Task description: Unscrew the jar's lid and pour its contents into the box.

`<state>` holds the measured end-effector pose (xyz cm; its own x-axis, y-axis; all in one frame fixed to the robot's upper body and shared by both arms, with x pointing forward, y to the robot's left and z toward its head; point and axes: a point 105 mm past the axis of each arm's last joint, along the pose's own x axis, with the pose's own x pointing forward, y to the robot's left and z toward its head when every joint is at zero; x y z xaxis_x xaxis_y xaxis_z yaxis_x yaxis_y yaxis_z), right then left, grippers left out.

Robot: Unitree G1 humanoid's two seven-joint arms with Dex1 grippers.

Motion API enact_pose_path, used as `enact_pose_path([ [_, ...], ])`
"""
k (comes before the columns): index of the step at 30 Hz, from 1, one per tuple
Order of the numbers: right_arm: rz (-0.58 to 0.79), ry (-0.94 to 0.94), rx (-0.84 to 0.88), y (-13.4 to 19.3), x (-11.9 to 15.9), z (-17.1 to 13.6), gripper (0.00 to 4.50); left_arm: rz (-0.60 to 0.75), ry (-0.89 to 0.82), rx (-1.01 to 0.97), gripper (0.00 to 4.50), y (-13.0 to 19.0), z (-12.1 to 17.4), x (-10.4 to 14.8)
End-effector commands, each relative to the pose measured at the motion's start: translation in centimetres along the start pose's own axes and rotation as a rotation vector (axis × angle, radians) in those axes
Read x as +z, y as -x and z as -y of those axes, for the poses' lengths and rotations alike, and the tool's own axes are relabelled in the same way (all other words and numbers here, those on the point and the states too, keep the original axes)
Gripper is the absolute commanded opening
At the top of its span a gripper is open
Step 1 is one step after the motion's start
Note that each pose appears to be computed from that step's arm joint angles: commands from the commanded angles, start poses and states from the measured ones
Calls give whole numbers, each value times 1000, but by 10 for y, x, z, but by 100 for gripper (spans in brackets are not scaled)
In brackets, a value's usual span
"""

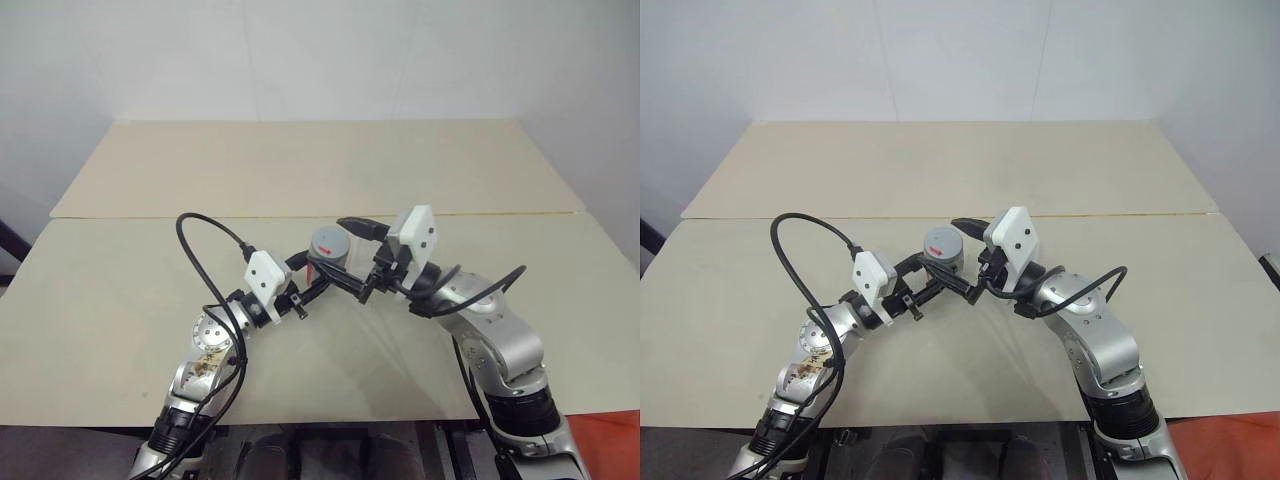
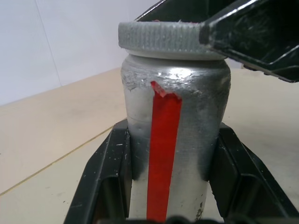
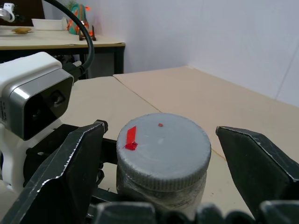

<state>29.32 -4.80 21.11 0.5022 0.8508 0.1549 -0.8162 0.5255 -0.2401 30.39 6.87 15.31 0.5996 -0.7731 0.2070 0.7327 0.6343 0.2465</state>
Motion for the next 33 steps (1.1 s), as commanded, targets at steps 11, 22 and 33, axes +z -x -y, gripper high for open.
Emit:
enact_pose_path([
  [11, 57, 30, -14, -1, 14, 0, 292, 47, -27, -13, 186, -3, 3, 12],
  [22, 102, -10, -33, -1, 24, 4, 292, 36, -32, -14, 186, -1, 3, 9],
  [33, 243, -173, -63, 6, 48, 16, 292, 29, -41, -14, 186, -1, 2, 6],
])
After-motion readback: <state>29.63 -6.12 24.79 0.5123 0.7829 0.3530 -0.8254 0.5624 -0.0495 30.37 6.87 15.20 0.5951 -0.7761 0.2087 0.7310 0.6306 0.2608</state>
